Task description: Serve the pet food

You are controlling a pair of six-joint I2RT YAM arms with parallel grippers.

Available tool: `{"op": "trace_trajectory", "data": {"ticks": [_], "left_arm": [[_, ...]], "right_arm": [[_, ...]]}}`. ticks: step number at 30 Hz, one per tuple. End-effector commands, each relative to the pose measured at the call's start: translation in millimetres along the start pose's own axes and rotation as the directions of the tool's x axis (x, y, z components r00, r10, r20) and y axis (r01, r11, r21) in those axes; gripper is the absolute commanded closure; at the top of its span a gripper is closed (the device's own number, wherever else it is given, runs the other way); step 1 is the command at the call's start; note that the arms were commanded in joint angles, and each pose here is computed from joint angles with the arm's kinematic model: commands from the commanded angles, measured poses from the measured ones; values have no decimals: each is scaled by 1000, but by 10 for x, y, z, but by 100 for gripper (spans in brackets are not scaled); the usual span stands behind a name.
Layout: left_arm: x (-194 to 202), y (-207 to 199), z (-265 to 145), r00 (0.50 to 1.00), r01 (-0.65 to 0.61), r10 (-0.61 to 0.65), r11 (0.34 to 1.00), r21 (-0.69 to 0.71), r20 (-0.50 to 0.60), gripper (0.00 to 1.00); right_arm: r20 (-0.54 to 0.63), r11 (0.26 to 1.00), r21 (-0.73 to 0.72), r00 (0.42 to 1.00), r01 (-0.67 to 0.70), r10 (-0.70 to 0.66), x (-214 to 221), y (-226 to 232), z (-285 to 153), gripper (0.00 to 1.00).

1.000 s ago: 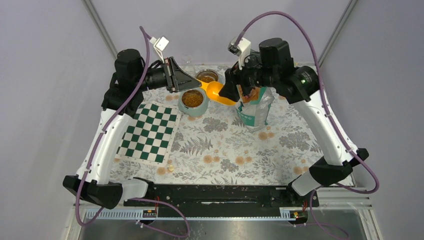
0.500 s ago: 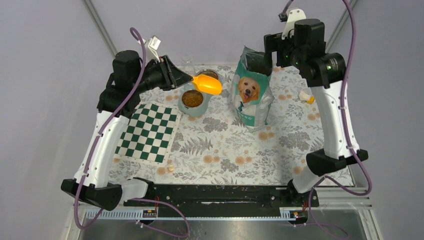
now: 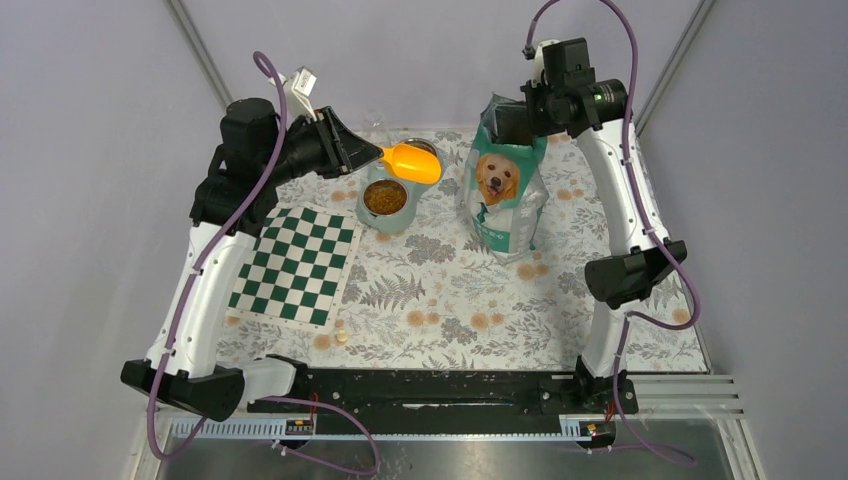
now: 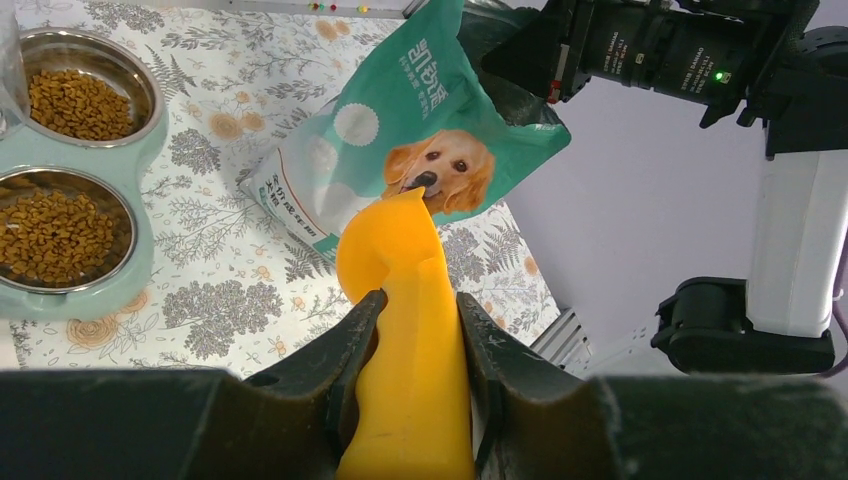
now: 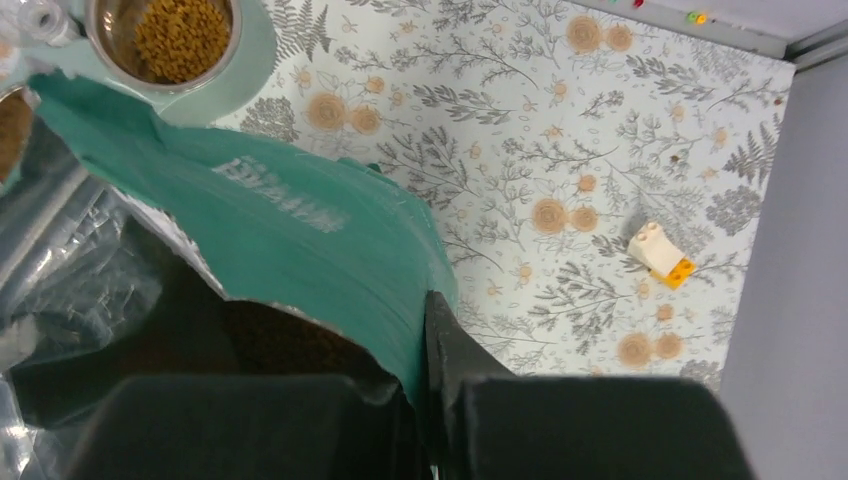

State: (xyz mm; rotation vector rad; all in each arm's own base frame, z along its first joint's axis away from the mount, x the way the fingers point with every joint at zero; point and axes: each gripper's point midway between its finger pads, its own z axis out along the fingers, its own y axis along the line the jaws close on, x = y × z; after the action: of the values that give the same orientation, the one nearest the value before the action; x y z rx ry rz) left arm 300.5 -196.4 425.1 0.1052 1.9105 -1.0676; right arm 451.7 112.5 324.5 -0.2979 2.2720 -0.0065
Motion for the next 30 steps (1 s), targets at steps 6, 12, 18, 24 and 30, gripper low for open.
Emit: {"op": "trace_trajectory", "data": {"ticks": [6, 12, 18, 24, 30], "left_arm": [[-255, -165, -91, 995, -33, 31, 999, 26, 92, 100], [-227, -163, -81, 995, -20, 16, 999, 37, 95, 100], [-203, -154, -80, 995, -12, 8, 999, 41, 96, 100], [-172, -132, -58, 996, 11, -15, 999, 43, 91, 100], [-143, -142, 0, 996, 40, -46, 996, 76, 81, 100]], "right_arm": [[337, 983, 157, 941, -98, 40, -789, -541, -906, 100], [491, 943, 279, 871, -183, 24, -1073, -961, -1335, 100], [571, 942, 277, 821, -191, -1, -1275, -1045, -1501, 100], [514, 984, 101, 855, -147, 75, -1096, -688, -1274, 100], [354, 999, -10, 934, -53, 53, -528, -129, -962, 100]]}}
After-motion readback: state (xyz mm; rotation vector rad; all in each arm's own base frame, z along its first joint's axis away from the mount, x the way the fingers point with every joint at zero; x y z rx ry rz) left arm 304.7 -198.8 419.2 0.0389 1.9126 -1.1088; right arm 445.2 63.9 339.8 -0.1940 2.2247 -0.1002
